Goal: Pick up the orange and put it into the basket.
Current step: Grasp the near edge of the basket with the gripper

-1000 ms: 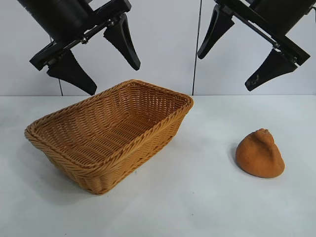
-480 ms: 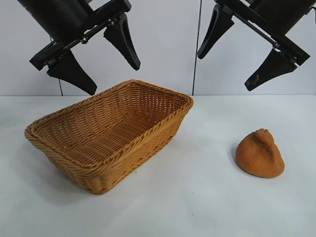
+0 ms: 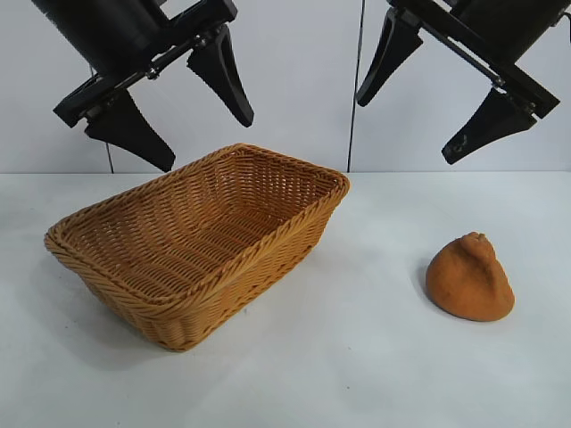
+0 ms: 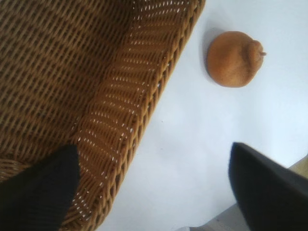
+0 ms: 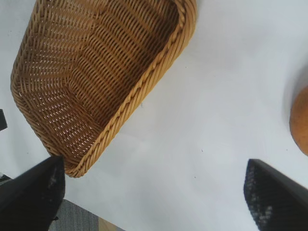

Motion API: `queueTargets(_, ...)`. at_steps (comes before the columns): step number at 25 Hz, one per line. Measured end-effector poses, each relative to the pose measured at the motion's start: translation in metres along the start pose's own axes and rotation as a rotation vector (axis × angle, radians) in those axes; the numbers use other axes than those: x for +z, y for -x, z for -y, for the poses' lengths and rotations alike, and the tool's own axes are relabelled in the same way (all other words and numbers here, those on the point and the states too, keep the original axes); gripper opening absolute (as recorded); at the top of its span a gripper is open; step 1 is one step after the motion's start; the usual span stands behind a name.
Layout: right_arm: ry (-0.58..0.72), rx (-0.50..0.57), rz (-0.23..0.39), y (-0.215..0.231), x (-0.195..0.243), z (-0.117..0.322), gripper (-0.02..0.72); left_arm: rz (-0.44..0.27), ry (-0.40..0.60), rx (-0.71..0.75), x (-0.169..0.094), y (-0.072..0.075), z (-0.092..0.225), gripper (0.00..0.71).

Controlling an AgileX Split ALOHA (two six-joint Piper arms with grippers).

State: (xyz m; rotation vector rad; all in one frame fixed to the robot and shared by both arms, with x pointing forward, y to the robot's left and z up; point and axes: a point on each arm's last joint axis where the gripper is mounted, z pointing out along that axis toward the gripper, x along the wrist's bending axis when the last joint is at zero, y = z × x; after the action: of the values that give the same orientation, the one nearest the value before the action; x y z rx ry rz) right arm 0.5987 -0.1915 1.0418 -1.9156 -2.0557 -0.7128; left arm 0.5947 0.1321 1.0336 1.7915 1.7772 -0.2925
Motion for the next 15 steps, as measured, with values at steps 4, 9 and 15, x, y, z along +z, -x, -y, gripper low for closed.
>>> queueTargets(4,0.0,0.0,0.0,0.0,0.0,0.0,0.694,-0.047,-0.035,-0.022,-0.015,-0.01,0.002,0.601)
queueTargets(9,0.004,0.0,0.0,0.0,0.0,0.0,0.694,-0.151,0.035,-0.122,-0.052,-0.006,0.012,0.601)
queueTargets(15,0.015,0.0,0.001,0.0,0.0,-0.001,0.694,-0.261,0.117,-0.371,-0.059,-0.013,0.047,0.601)
